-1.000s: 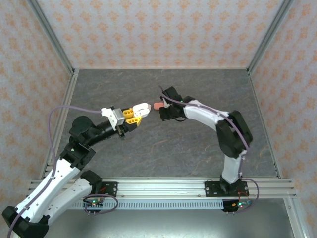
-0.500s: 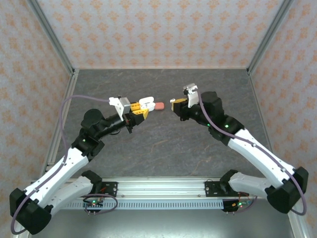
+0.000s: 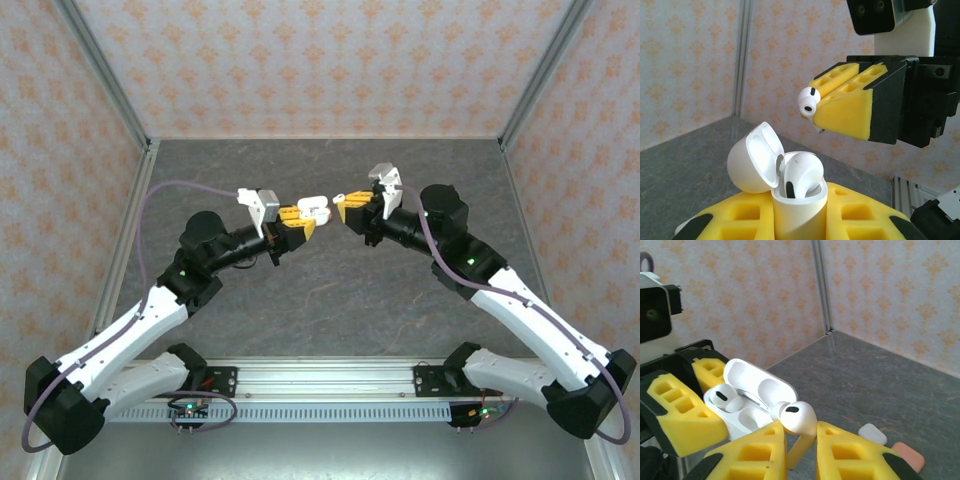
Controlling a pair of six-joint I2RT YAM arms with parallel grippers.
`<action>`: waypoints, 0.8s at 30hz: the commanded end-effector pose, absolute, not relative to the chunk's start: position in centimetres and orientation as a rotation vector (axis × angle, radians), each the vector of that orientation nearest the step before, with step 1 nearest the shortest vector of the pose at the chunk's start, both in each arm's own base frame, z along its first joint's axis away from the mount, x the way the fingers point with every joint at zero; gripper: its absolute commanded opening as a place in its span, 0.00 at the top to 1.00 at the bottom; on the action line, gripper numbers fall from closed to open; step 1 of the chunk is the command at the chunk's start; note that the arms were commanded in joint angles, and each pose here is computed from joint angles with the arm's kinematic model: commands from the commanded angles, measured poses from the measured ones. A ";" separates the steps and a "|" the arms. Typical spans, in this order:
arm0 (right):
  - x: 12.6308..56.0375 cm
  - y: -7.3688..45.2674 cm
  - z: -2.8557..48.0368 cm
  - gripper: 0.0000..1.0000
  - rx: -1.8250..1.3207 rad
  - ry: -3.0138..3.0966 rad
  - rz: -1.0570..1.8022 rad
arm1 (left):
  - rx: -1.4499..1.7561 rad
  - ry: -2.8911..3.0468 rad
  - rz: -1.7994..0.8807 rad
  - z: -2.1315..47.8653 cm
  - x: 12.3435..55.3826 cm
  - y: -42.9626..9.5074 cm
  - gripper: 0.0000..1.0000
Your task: Insert wireless bluetooth earbuds into charging case
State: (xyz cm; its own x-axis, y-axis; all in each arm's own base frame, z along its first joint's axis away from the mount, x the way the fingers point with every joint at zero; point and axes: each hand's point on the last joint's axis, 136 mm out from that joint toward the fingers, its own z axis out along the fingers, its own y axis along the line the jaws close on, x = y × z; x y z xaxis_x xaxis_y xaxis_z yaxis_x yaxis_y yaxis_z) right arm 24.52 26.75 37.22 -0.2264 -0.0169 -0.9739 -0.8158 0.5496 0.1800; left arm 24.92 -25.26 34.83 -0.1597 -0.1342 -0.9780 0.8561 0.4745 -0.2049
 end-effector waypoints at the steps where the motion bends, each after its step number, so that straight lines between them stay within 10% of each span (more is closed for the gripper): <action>1: 23.5 27.8 40.5 0.83 -0.766 1.514 0.937 | 0.672 1.387 -1.012 37.5 24.4 -25.5 1.00; 24: 24.4 30.0 38.7 0.83 -0.795 1.564 1.015 | 0.684 1.379 -1.014 37.4 24.0 -25.6 1.00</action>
